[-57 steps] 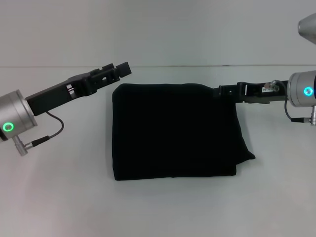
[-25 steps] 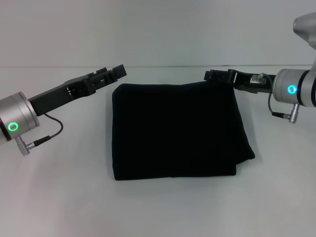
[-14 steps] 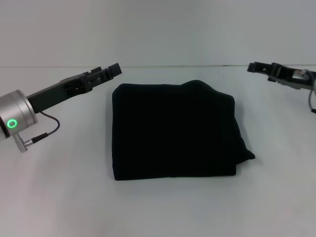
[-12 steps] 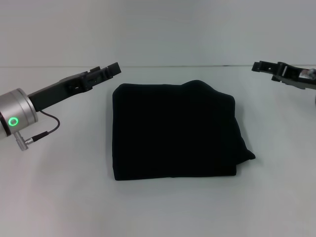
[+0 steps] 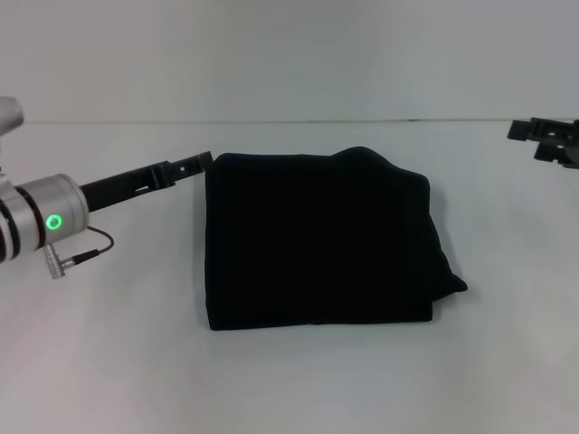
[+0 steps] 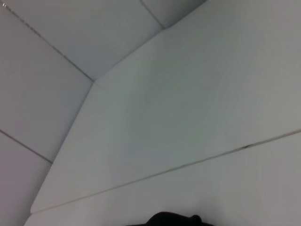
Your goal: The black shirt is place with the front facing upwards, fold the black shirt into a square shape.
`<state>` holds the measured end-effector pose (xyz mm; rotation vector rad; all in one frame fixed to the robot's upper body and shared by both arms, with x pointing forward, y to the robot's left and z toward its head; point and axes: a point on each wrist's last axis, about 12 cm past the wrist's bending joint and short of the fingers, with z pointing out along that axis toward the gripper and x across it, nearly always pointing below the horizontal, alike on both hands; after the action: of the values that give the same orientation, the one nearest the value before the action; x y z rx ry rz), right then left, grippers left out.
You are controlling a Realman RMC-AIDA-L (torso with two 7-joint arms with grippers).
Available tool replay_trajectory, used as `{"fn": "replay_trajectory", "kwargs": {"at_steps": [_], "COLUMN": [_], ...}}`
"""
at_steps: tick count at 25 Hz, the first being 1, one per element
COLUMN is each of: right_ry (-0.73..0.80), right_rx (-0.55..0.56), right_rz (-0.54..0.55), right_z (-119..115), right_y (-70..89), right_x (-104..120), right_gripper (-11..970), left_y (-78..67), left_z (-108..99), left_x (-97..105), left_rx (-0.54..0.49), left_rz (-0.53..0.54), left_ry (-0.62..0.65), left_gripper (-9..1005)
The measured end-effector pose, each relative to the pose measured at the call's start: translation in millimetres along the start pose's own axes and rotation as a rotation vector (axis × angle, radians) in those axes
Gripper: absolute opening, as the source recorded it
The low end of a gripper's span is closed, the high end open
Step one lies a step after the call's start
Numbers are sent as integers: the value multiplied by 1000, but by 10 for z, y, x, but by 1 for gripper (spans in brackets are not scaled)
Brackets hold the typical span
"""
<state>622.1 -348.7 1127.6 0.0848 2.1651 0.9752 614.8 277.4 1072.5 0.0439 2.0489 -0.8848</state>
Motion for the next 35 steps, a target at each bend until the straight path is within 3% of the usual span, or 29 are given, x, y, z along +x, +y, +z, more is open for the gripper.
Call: {"fn": "replay_trajectory", "kwargs": {"at_steps": [6,17,35], "right_ry": [-23,-20,-19], "right_rx": [3,-14,-18], "right_rz": [21,20,12], "right_z": [-81,-28,10], "right_y": [-54,19,46], "right_x": [14,-52,-52], "right_gripper": [850,850,850], "left_y": [-50,-186,-378], "left_z": [155,416,573], "left_x": [54,113,153], "left_rx": [-55,-119,-73], "left_rz": [25,98,157], "left_ry": [58,114,164], "left_gripper": [909,908,905]}}
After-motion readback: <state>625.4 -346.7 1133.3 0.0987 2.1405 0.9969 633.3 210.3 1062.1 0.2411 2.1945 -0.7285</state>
